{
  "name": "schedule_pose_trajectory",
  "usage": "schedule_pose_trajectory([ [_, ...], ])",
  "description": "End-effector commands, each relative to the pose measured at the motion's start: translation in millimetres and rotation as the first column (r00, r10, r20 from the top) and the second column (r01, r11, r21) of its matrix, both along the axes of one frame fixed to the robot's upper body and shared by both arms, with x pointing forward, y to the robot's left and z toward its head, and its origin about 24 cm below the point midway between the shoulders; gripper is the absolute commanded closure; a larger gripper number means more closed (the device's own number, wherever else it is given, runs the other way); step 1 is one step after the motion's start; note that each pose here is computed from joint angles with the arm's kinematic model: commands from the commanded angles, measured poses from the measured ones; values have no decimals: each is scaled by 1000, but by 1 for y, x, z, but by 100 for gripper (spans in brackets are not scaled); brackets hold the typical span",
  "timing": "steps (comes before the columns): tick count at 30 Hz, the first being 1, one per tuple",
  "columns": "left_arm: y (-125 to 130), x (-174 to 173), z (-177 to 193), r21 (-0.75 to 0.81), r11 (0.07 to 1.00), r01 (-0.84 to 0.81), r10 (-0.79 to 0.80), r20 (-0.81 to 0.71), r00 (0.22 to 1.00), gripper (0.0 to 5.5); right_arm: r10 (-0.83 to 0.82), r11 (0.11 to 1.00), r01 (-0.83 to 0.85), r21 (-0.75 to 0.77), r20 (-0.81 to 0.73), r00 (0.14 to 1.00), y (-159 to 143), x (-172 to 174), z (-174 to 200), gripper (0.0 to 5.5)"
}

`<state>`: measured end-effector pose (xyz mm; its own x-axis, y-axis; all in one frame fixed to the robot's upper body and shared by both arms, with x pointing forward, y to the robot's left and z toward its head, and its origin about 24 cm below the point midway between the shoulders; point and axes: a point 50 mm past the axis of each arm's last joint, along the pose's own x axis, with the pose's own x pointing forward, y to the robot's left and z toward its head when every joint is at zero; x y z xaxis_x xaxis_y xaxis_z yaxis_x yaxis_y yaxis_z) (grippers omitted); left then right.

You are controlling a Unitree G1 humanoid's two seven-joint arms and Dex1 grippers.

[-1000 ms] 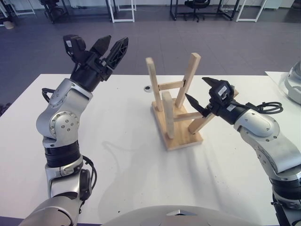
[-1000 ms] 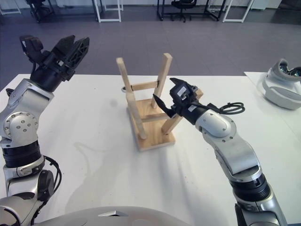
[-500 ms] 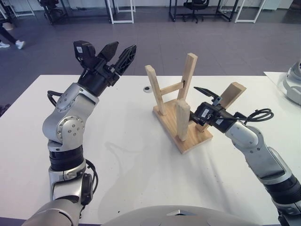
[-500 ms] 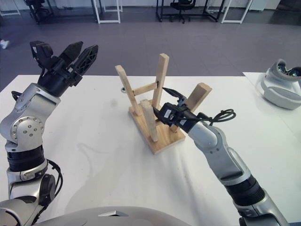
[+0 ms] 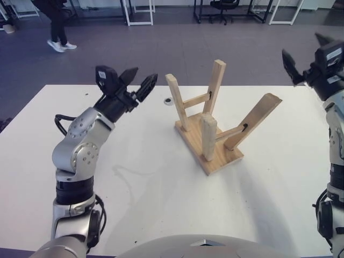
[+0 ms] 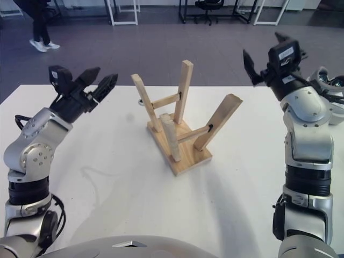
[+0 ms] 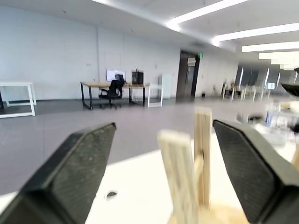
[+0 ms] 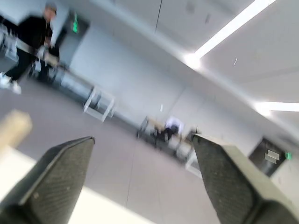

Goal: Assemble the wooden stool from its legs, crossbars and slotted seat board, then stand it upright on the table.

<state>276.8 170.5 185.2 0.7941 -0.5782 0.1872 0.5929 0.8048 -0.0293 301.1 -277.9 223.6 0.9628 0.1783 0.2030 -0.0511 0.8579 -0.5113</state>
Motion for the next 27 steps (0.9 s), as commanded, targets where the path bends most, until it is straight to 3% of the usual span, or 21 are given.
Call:
schedule_pose_trajectory([
  [1,6,-14,-52,263,963,63,-26,-142,990,165,95,991,-60,119,-312,945,-11,6,-94,161],
  [3,9,-18,-81,352,932,89,-11,-219,976,165,240,960,-152,234,-413,878,-1,-2,-142,161],
  [6,6,-22,-114,429,892,143,-13,-293,956,165,286,958,-222,183,-556,781,15,-10,-196,161],
  [9,-4,-23,-133,463,864,197,-38,-330,943,165,312,945,-297,135,-640,702,26,-25,-225,161],
  [14,0,-29,-147,491,841,228,-34,-372,927,165,533,815,-545,198,-627,568,62,-53,-225,161],
  [15,6,-30,-148,504,835,220,-15,-379,925,165,586,768,-601,220,-618,524,73,-61,-220,161],
  [18,45,-25,-147,577,796,182,68,-385,920,165,751,562,-747,355,-598,281,110,-103,-205,161],
  [19,58,-20,-144,598,784,164,96,-378,921,165,776,531,-756,383,-578,253,116,-109,-199,161],
  [21,76,-2,-136,618,774,141,109,-350,930,165,733,620,-713,328,-564,379,109,-86,-190,161],
  [24,68,29,-126,610,780,138,57,-290,955,165,468,839,-536,89,-621,629,73,-38,-190,161],
  [27,46,48,-129,575,803,156,4,-267,964,165,344,900,-435,3,-617,708,65,-14,-193,161],
])
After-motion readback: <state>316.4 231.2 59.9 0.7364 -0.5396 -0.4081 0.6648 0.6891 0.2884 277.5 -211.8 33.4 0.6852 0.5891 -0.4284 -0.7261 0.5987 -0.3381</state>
